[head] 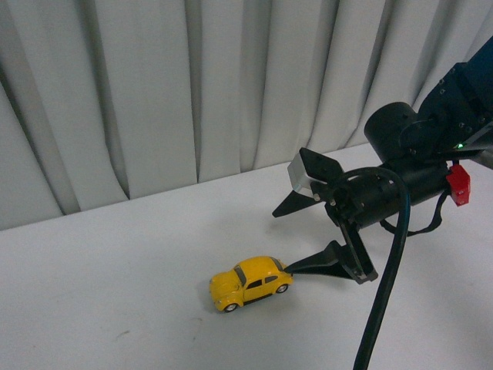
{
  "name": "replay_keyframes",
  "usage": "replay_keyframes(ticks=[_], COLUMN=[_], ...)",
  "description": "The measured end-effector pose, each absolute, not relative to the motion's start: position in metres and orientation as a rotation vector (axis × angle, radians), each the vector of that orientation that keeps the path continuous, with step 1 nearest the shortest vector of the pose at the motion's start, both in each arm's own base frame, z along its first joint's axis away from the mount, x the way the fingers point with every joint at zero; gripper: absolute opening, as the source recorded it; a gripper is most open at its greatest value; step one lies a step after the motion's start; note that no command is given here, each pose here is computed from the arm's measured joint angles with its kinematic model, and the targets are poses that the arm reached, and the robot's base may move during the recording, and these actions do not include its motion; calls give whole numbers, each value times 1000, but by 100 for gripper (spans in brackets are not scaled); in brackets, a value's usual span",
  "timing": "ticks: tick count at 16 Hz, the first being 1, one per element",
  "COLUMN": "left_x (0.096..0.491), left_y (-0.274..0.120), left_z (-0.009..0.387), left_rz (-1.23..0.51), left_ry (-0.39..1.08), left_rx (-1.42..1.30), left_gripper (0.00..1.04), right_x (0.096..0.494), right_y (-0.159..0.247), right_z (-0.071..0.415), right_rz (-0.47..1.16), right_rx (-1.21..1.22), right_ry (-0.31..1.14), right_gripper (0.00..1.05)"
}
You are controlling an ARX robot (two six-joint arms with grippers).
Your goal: Wind up and store yellow beetle toy
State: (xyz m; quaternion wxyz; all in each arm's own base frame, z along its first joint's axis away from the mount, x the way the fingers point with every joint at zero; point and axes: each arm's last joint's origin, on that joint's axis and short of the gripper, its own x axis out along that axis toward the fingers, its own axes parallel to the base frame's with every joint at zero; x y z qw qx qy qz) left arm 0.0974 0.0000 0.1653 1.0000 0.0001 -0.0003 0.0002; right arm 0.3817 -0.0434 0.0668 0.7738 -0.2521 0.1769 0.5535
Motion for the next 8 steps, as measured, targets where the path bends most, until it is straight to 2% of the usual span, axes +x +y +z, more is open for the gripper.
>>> replay_keyframes(ticks=[3,5,8], left_x=[97,97,97], left_y=[0,0,0], left_z=[165,165,165], left_rz=[1,0,1], left_ry=[-1,0,-1], left_rx=[0,0,0], left_gripper=[98,98,98], right_x=[391,390,392], right_y=[-39,-15,-10], right_z=[66,55,43], right_rz=[1203,1279,1298], right_rx=[-546,-492,-482], right_ry=[355,377,417], right_gripper=[98,98,98])
